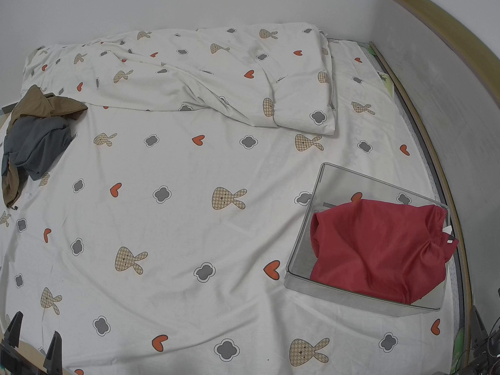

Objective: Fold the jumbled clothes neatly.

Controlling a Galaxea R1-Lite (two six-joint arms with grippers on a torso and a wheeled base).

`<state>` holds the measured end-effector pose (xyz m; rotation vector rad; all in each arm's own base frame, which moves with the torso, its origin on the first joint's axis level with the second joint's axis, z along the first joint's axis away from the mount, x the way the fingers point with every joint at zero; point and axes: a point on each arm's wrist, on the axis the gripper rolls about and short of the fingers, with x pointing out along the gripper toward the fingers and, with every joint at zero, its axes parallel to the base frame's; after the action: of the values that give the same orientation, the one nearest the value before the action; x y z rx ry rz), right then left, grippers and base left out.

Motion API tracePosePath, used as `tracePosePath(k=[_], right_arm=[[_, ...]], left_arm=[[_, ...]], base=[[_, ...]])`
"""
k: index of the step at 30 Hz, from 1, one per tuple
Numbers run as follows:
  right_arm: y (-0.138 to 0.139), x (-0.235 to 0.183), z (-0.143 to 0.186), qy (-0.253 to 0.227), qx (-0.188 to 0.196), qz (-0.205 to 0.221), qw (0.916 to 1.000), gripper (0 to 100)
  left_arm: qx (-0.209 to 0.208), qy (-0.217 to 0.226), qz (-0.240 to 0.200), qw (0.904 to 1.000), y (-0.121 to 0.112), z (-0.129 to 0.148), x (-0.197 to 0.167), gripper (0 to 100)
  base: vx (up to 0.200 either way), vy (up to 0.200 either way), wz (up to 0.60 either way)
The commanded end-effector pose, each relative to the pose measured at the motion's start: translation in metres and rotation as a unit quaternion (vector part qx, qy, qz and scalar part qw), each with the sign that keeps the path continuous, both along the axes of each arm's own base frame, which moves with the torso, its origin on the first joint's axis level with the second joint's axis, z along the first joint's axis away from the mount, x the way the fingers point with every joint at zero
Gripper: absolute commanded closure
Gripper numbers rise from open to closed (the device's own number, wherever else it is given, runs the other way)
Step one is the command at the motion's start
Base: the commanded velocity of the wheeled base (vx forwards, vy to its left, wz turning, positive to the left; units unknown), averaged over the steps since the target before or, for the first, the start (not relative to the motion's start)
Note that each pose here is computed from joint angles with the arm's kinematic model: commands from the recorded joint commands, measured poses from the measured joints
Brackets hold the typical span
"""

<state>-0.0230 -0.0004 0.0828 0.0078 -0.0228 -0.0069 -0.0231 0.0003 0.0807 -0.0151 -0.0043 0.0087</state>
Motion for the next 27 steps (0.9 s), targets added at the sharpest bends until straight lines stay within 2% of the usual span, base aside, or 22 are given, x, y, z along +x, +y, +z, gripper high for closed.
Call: tracePosePath(k=[1,27], right_arm=[[0.0,0.0001,-0.0051,0.001,0.0,0.0,1.0,0],[0.0,0.0001,-0.0053,0.001,0.0,0.0,1.0,0]], left_arm=[[0.0,0.003,0.0,1.0,0.0,-0.0052,0.0004,0],[0.0,0.003,0.0,1.0,0.0,-0.0052,0.0004,0]], base=[[0.0,0.0,0.0],[0.0,0.0,0.0]])
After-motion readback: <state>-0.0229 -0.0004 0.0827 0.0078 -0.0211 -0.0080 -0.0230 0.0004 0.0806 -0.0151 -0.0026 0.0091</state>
